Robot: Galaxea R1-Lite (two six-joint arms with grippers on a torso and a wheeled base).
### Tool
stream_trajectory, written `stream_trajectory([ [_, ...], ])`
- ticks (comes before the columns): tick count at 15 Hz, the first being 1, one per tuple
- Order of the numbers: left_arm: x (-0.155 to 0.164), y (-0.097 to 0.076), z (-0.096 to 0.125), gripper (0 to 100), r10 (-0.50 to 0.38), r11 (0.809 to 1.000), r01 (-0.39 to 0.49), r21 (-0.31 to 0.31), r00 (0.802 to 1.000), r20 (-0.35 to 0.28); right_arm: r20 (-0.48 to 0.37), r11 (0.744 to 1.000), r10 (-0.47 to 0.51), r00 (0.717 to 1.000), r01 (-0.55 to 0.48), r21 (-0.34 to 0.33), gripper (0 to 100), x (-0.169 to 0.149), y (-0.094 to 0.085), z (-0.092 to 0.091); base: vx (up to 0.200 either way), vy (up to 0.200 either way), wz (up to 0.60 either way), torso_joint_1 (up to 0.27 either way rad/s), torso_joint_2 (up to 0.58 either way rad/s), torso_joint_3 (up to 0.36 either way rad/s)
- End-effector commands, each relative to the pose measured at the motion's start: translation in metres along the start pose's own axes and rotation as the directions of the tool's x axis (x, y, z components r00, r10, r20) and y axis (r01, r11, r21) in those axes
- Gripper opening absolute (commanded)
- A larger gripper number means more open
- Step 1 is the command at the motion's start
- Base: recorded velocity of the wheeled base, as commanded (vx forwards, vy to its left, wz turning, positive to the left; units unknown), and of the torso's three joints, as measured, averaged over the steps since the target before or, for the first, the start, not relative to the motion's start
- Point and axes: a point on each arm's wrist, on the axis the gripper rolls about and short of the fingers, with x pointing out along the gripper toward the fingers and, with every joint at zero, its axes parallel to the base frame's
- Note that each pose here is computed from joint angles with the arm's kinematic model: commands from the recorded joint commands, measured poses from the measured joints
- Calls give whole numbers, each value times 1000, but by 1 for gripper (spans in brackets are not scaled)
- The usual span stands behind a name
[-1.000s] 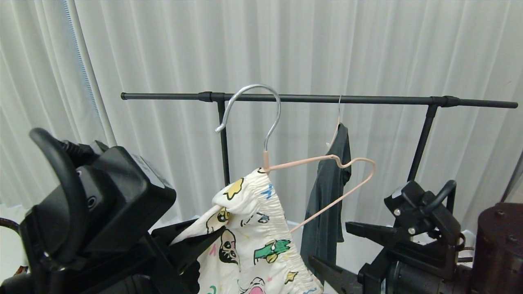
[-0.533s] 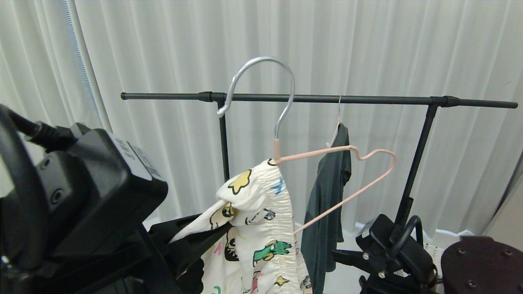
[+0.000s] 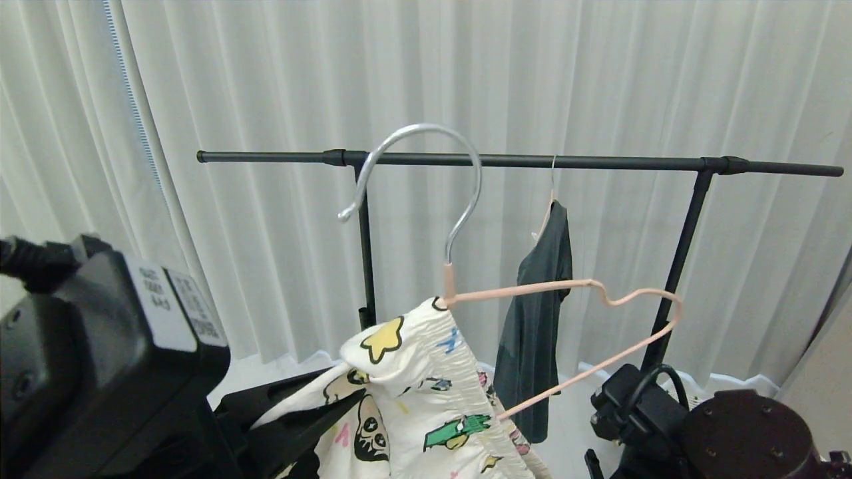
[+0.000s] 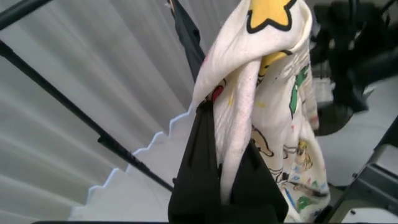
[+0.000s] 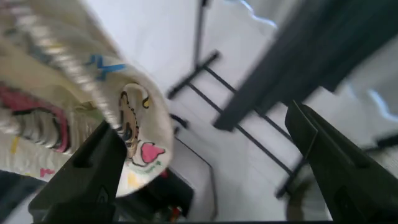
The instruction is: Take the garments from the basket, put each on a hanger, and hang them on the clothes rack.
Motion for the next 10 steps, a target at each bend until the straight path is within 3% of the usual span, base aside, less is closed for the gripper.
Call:
stream_trajectory([
  [1, -8, 2, -16, 0, 0, 1000, 0, 6, 1000, -15, 32, 991, -117, 993, 114, 63, 100, -7, -29, 8, 0, 0, 0, 0, 0, 0],
  [3, -13, 1, -32, 0, -5, 1000, 6, 20, 999, -45, 65, 976, -207, 976, 202, 81, 100, -12, -52, 15, 0, 0, 0, 0, 0, 0],
  [5, -16, 0, -43, 0, -8, 1000, 10, 29, 998, -65, 89, 966, -254, 963, 249, 66, 100, -18, -64, 19, 0, 0, 0, 0, 0, 0],
  [10, -16, -5, -74, 0, -19, 997, 30, 69, 988, -154, 172, 966, -258, 951, 254, 44, 100, -36, -69, 27, 0, 0, 0, 0, 0, 0],
])
